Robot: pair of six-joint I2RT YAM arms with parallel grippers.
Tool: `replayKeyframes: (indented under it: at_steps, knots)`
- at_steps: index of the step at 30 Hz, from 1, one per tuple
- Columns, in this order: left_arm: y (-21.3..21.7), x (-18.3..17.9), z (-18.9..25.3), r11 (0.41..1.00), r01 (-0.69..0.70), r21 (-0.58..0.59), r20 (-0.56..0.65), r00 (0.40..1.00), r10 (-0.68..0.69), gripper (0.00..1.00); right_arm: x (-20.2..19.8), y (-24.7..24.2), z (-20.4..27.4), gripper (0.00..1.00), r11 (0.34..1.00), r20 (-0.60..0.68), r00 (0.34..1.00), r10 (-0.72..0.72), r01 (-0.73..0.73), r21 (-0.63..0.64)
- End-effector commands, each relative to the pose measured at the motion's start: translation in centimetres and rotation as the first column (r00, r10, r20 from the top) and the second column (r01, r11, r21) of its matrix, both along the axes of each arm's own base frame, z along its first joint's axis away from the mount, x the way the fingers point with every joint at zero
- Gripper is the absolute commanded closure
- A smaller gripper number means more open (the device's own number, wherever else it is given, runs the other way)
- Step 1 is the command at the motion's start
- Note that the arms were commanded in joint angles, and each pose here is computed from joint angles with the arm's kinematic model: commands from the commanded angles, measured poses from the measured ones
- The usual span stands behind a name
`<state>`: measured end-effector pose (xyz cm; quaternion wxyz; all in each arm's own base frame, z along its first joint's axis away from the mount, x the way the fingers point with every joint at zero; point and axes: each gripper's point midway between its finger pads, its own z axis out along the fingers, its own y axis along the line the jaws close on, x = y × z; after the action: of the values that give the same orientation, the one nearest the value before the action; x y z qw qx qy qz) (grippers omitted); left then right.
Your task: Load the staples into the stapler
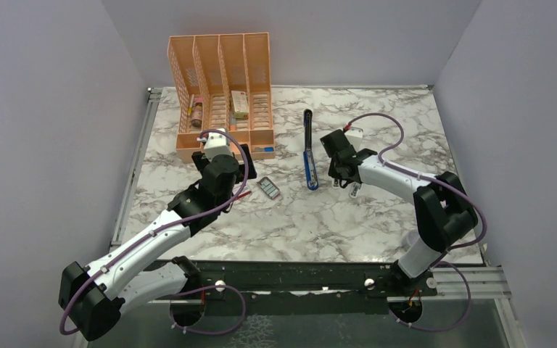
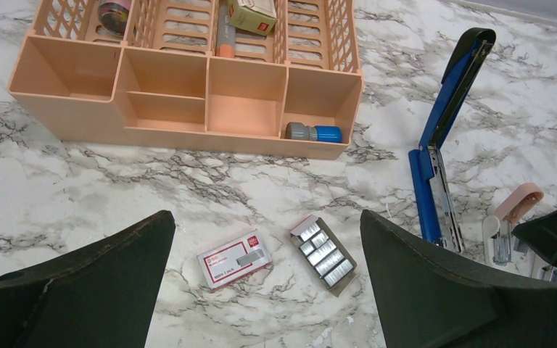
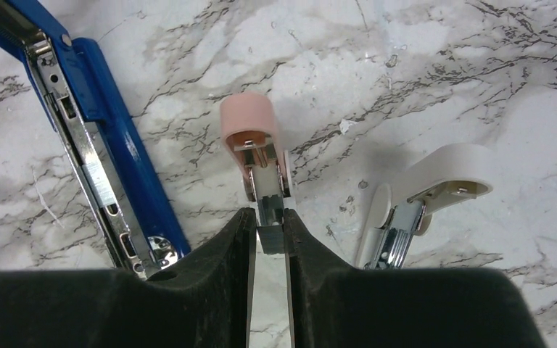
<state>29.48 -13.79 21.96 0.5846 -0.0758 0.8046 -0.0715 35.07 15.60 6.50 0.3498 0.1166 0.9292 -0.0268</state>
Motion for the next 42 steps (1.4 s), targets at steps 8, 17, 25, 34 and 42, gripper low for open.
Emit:
replayKeyframes:
  at_steps: [8, 17, 25, 34, 42]
  knots:
    - [-0.4, 0.4, 1.0, 1.0, 0.008, -0.014, 0.022, 1.0, -0.008, 0.01, 1.2, -0.1, -1.0, 0.75, 1.0, 0.015, 1.0, -0.018, 0.017, 0.015]
    - [-0.3, 0.4, 0.9, 1.0, 0.005, -0.011, 0.02, 1.0, -0.005, 0.01, 1.3, 0.0, -1.5, 0.75, 1.0, 0.009, 1.0, -0.014, 0.014, 0.011]
    - [-0.2, 0.4, 0.8, 1.0, 0.003, -0.009, 0.019, 1.0, -0.003, 0.01, 1.3, -0.4, -0.9, 0.75, 1.0, 0.023, 1.0, -0.007, 0.007, -0.004]
    - [-0.5, 0.5, 0.9, 1.0, 0.014, -0.016, 0.021, 1.0, -0.014, 0.01, 1.5, -0.4, -0.1, 0.75, 1.0, 0.048, 0.999, 0.004, -0.004, -0.004]
    - [-0.4, 0.4, 0.9, 1.0, 0.009, -0.014, 0.022, 1.0, -0.009, 0.01, 1.1, -0.5, -1.1, 0.75, 1.0, 0.022, 1.0, 0.007, -0.007, -0.011]
